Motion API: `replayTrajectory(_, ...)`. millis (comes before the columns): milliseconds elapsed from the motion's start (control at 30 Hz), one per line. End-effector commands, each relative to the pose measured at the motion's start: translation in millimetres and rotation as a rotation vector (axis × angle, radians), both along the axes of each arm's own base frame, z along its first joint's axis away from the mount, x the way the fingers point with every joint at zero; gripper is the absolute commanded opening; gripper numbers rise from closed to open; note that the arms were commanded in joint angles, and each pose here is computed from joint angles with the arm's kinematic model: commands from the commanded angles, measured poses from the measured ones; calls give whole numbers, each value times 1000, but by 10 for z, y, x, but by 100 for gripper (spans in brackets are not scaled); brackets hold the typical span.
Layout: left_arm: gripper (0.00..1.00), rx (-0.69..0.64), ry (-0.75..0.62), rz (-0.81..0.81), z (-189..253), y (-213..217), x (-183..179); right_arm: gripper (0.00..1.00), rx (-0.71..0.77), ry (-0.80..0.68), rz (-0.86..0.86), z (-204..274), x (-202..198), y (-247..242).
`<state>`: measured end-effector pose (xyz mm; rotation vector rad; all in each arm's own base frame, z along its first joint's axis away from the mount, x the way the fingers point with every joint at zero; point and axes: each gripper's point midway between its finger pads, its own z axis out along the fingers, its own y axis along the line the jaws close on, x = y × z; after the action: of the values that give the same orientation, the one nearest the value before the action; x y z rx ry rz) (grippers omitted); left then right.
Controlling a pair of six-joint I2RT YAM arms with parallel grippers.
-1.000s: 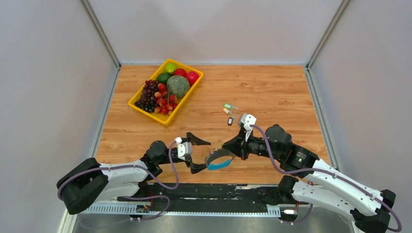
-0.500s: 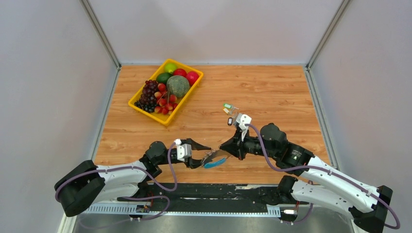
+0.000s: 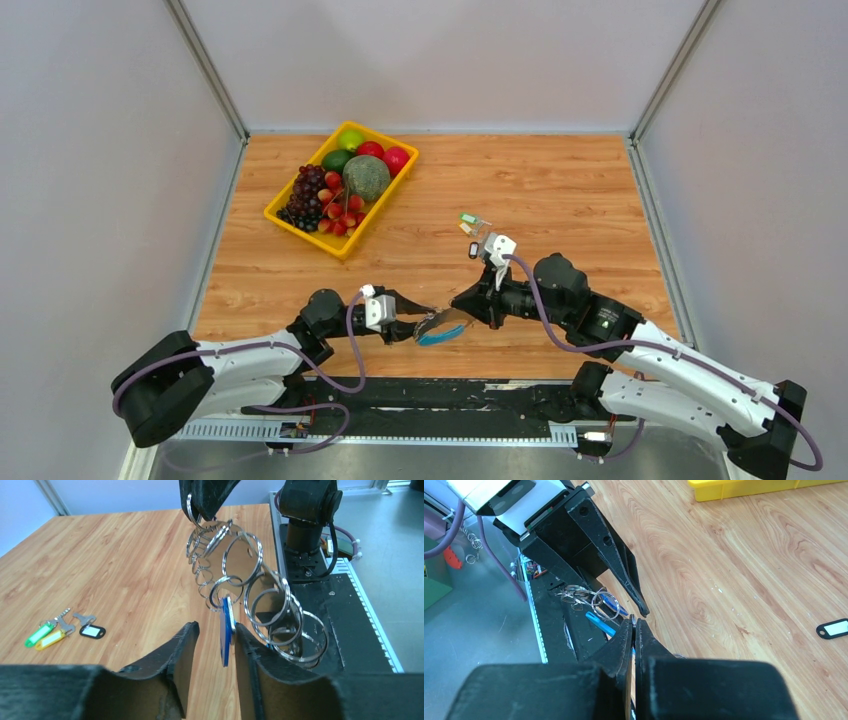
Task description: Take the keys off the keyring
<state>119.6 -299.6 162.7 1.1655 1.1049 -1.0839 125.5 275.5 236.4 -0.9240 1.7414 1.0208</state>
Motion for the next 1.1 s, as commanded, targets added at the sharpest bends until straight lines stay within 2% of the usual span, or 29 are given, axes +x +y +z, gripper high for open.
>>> replayTrajectory(0, 34, -34, -39, -23, 195, -52, -7, 0, 78, -32, 3, 208, 27, 76)
replayTrajectory(167, 9, 0, -17, 28, 151, -59, 99, 0, 82, -31, -9, 197, 29, 50)
replayTrajectory(267, 0, 20, -13, 89, 141, -40, 210, 0, 85, -21, -24, 160, 22, 11)
replayTrajectory(333, 0, 37, -13, 143, 111, -2, 295, 12, 81, 3, -44, 79, 22, -17)
replayTrajectory(400, 0, 48, -21, 188, 107, 36, 364, 38, 73, 28, -60, -14, 22, -38)
replayTrajectory(433, 0, 61, -23, 215, 87, 62, 403, 47, 70, 39, -63, -49, 15, -40)
replayTrajectory(500, 0, 82, -27, 253, 67, 93, 466, 54, 61, 56, -67, -114, 13, -45)
replayTrajectory(700, 0, 129, -22, 281, 60, 83, 499, 57, 65, 34, -64, -42, 31, -29)
replayTrajectory(867, 0, 194, 57, 290, 102, 37, 508, 57, 80, -8, -91, 64, 106, -37)
replayTrajectory(1067, 0, 268, 148, 326, 187, 81, 524, 56, 163, -45, -105, 133, 135, -24)
